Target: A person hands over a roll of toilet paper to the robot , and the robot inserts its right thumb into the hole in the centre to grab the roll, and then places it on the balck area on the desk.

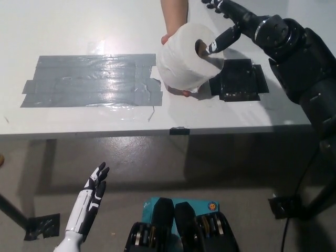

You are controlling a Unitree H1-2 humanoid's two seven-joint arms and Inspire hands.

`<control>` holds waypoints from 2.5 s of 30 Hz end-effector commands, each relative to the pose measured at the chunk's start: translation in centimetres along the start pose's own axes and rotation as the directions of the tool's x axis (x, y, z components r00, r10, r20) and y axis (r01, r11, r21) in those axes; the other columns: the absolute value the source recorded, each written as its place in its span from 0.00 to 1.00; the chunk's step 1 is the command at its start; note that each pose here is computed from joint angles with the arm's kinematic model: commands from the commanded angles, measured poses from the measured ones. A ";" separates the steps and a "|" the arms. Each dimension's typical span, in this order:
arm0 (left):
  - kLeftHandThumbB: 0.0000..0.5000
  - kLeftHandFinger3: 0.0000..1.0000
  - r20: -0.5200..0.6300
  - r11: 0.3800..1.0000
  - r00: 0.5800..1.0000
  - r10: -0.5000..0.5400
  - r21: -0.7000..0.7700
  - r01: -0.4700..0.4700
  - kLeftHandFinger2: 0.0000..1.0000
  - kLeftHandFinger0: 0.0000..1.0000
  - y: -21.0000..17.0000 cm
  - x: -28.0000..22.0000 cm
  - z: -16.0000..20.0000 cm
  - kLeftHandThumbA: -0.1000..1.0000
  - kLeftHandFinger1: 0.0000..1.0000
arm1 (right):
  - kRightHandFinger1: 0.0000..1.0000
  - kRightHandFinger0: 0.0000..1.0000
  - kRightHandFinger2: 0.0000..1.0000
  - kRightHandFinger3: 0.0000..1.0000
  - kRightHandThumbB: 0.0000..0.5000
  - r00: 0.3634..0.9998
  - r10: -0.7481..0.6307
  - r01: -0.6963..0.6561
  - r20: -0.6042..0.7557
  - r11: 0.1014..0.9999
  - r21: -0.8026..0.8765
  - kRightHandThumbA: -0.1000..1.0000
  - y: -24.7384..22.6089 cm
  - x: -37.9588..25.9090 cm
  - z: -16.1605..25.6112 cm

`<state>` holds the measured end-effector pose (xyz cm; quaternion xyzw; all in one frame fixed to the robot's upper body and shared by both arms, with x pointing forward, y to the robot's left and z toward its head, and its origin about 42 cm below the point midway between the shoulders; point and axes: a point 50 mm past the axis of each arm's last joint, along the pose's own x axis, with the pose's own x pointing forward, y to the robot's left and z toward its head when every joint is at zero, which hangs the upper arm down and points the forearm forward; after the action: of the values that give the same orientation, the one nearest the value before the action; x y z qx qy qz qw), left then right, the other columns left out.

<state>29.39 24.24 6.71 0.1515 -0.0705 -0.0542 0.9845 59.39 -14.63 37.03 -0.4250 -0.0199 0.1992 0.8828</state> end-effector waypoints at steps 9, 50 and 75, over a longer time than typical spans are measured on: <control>0.28 1.00 0.063 1.000 0.998 0.011 0.020 -0.012 1.00 1.00 0.3 -0.3 0.9 1.00 1.00 | 1.00 1.00 1.00 1.00 0.64 0.989 -0.097 0.104 0.115 0.993 -0.049 1.00 -4.0 -0.4 4.9; 0.36 1.00 0.081 1.000 0.997 0.012 0.026 -0.014 1.00 1.00 0.3 0.2 1.5 1.00 1.00 | 1.00 1.00 1.00 1.00 0.67 0.994 -0.096 0.096 0.059 0.995 0.000 1.00 0.1 1.2 2.9; 0.36 1.00 0.112 0.999 0.994 0.001 0.034 -0.005 1.00 1.00 0.1 0.7 2.0 1.00 1.00 | 1.00 1.00 1.00 1.00 0.61 0.997 -0.078 0.074 -0.015 0.984 -0.165 1.00 0.4 1.7 4.2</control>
<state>29.28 23.65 7.37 0.1604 -0.0853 -0.0643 0.9813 59.47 -11.86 33.84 -0.4712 0.0078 0.1823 0.8629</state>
